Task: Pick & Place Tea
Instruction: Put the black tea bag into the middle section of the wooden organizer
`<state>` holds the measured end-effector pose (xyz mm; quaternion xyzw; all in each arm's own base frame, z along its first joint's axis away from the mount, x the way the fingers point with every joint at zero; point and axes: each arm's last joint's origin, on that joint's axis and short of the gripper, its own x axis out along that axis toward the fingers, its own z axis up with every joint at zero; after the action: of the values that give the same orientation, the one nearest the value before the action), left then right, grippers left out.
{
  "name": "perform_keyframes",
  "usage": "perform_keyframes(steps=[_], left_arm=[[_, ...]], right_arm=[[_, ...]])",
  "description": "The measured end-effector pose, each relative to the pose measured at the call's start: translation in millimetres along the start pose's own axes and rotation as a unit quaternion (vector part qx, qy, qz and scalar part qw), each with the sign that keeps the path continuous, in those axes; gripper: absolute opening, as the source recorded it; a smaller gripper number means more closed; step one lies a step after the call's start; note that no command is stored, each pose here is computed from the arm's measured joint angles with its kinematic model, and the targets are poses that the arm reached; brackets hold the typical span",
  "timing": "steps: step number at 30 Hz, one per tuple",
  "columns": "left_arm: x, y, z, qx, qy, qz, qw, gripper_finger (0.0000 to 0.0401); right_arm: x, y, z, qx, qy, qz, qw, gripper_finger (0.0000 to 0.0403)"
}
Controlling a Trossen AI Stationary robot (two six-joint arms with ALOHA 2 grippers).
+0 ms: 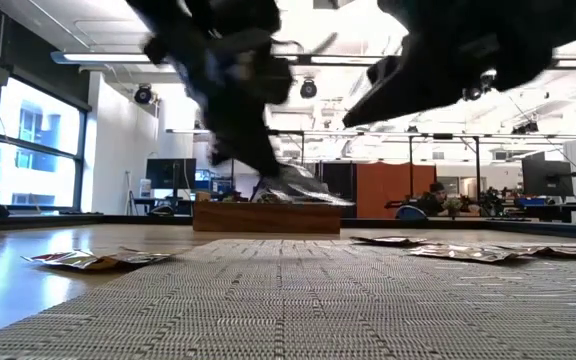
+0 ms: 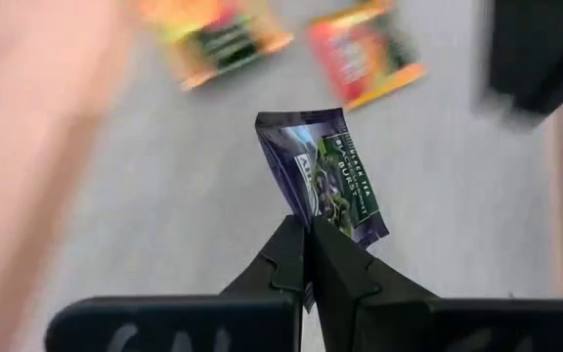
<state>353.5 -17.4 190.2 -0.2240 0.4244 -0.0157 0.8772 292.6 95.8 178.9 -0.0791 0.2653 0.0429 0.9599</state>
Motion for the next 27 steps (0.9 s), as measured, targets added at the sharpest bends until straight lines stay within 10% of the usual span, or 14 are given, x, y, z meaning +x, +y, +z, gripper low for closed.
perform_keyframes(steps=[11, 19, 27], left_arm=[[-128.8, -22.5, -16.5, 0.033, -0.171, 0.249, 0.953, 0.0003], [-108.9, -7.9, -63.6, 0.018, -0.294, 0.199, 0.934, 0.0003], [-105.3, -5.5, -66.0, 0.062, -0.363, 0.178, 0.912, 0.0003]], right_arm=[[0.4, -24.0, 3.1, 0.095, -0.008, -0.061, 0.994, 0.0143], [28.3, -81.3, 11.2, 0.196, -0.158, -0.102, 0.963, 0.0182], [47.9, -126.2, -7.7, 0.322, -0.201, -0.031, 0.925, 0.0175]])
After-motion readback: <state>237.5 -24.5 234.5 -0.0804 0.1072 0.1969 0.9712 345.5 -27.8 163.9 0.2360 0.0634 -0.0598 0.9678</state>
